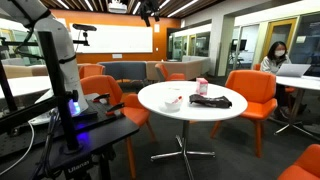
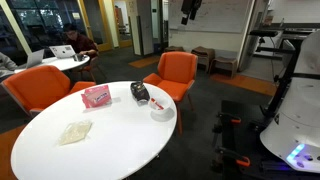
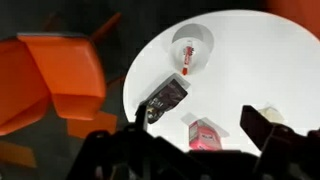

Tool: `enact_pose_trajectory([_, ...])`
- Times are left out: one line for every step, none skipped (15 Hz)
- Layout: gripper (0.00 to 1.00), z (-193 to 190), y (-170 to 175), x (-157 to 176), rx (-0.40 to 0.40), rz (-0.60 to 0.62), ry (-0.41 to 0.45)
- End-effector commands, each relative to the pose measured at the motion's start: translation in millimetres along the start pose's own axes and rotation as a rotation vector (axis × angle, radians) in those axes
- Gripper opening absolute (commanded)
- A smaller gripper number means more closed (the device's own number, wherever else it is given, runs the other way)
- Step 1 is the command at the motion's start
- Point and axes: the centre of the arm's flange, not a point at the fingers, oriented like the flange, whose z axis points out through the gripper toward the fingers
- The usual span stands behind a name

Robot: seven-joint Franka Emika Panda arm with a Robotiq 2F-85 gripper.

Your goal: Remove the marker from the bowl and put it on the table

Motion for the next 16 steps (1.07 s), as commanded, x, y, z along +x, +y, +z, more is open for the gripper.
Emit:
enact_pose_trajectory([1.00,0,0,0,0.000,0.000,0.000])
enact_pose_trajectory([1.00,0,0,0,0.000,0.000,0.000])
enact_pose_trajectory([1.00,0,0,0,0.000,0.000,0.000])
enact_pose_trajectory([1.00,0,0,0,0.000,0.000,0.000])
enact_pose_trajectory([1.00,0,0,0,0.000,0.000,0.000])
enact_pose_trajectory([1.00,0,0,0,0.000,0.000,0.000])
enact_pose_trajectory([1.00,3,0,2,0.002,-0.006,0.003])
enact_pose_trajectory([1.00,8,0,5,-0.001,-0.008,0.011])
enact_pose_trajectory([1.00,14,1,10,-0.002,-0.015,0.010])
enact_pose_trajectory([1.00,20,2,14,-0.003,-0.015,0.017])
enact_pose_trajectory([1.00,29,1,20,-0.002,0.028,0.007])
enact_pose_trajectory([1.00,37,2,25,0.006,0.018,0.006])
enact_pose_trajectory([1.00,49,4,30,-0.013,0.013,0.006])
enact_pose_trajectory([1.00,60,5,35,-0.026,0.017,0.000])
enact_pose_trajectory([1.00,72,7,40,-0.032,0.021,0.005])
enact_pose_trajectory([1.00,85,7,46,-0.035,0.018,0.011])
